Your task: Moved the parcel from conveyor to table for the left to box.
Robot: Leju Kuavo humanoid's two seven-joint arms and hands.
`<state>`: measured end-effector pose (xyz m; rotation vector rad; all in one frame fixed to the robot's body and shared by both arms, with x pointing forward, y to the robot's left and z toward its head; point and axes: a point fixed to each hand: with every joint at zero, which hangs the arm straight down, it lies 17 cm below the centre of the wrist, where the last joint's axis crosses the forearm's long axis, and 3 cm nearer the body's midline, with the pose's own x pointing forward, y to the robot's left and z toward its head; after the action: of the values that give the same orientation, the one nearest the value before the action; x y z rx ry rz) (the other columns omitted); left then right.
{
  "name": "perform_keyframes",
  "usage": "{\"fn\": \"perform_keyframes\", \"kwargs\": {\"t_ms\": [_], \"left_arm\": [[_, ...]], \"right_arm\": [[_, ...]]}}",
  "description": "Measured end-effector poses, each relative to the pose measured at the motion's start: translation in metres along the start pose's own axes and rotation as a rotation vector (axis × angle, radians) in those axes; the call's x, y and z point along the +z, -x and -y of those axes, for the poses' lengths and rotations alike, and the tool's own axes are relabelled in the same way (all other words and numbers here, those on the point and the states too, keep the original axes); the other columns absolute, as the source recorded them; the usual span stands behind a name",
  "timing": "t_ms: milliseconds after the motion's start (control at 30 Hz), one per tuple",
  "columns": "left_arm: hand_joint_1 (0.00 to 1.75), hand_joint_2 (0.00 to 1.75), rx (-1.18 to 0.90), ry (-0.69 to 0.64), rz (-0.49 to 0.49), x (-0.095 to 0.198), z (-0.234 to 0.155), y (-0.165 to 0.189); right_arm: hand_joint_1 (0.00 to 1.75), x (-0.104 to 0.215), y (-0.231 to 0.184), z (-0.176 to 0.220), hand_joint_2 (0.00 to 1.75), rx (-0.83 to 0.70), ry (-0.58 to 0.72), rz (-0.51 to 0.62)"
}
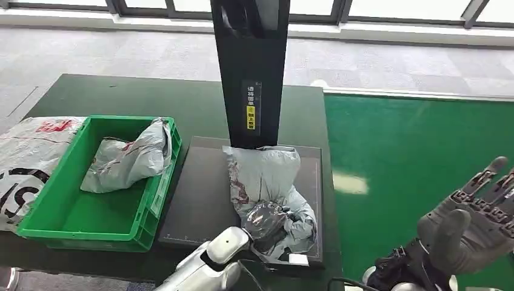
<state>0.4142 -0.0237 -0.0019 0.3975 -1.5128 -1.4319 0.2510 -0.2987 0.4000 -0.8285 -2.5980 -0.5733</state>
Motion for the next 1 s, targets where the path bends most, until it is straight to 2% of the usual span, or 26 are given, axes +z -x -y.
{"fn": "perform_keyframes", "kwargs": {"t_ms": [200,333,467,600,767,833,1000], "left_arm": [[1.75,1.75,0.006,-0.024,-0.013,0.0,-0.005,0.004],[1.75,1.75,0.037,-0.218,-0.03,0.004,-0.041,0.011],[1.75,1.75,0.078,-0.359,-0.03,0.014,-0.069,0.017],[1.75,1.75,0.156,-0.617,-0.013,0.04,-0.128,0.018],[1.75,1.75,0.271,-0.935,0.033,0.098,-0.207,0.024],[1.75,1.75,0.28,-1.011,0.041,0.118,-0.225,0.027],[1.75,1.75,0.284,-1.103,0.044,0.145,-0.246,0.031]], "right_arm": [[0.0,0.002,-0.001,-0.001,1.75,0.006,-0.004,-0.001],[0.0,0.004,-0.001,-0.001,1.75,0.016,-0.012,-0.004],[0.0,0.004,-0.002,0.0,1.75,0.017,-0.012,-0.004],[0.0,0.005,-0.003,0.001,1.75,0.02,-0.015,-0.005],[0.0,0.006,-0.001,0.002,1.75,0.009,-0.009,-0.016],[0.0,0.006,-0.001,0.002,1.75,0.006,-0.008,-0.018],[0.0,0.006,-0.001,0.001,1.75,0.002,-0.006,-0.019]]}}
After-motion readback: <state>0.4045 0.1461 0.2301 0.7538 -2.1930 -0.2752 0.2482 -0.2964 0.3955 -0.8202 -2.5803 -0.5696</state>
